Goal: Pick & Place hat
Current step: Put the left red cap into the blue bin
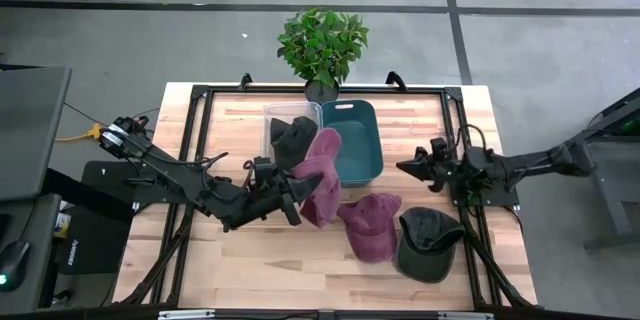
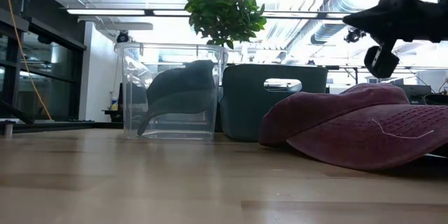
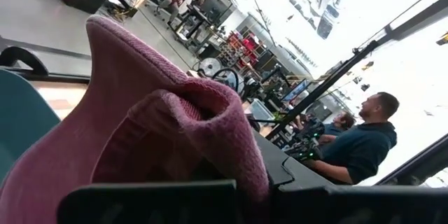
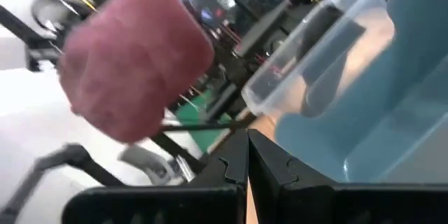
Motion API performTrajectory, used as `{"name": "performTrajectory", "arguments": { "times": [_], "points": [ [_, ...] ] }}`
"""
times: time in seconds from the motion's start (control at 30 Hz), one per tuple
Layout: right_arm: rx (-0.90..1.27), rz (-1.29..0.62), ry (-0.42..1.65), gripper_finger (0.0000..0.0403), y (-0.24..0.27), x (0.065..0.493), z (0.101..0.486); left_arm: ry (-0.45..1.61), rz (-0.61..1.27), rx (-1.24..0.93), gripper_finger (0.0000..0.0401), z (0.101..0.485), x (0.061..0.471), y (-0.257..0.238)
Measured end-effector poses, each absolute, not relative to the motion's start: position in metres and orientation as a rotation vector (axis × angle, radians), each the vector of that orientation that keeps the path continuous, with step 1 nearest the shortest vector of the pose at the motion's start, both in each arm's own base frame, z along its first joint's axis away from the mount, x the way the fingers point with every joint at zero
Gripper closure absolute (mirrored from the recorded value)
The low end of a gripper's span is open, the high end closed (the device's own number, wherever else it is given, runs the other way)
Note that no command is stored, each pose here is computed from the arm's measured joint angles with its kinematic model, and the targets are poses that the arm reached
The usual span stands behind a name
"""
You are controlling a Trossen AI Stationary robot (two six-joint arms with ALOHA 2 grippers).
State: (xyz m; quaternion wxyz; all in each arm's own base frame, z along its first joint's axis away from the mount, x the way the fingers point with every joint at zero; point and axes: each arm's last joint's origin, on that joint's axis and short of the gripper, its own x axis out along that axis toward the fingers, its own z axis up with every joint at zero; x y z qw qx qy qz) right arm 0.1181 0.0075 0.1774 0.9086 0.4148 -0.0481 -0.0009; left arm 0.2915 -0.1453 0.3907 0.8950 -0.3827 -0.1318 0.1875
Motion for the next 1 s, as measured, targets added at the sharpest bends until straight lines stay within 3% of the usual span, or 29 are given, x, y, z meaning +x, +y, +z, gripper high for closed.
{"name": "performTrajectory", "arguments": {
  "times": [0.4,0.73,1.0],
  "points": [
    [0.559,0.244,0.011,0.0402,0.039,0.145,0.209,-0.277,0.408,-0.785,0.0401,0.391,0.291,-0.145],
    [0.132,0.095,0.259,0.0402,0.082,0.193,0.258,-0.288,0.445,-0.786,0.0401,0.390,0.291,-0.144],
    [-0.033,-0.048,0.373,0.0402,0.115,0.219,0.269,-0.284,0.429,-0.788,0.0401,0.390,0.291,-0.144]
  ]
}}
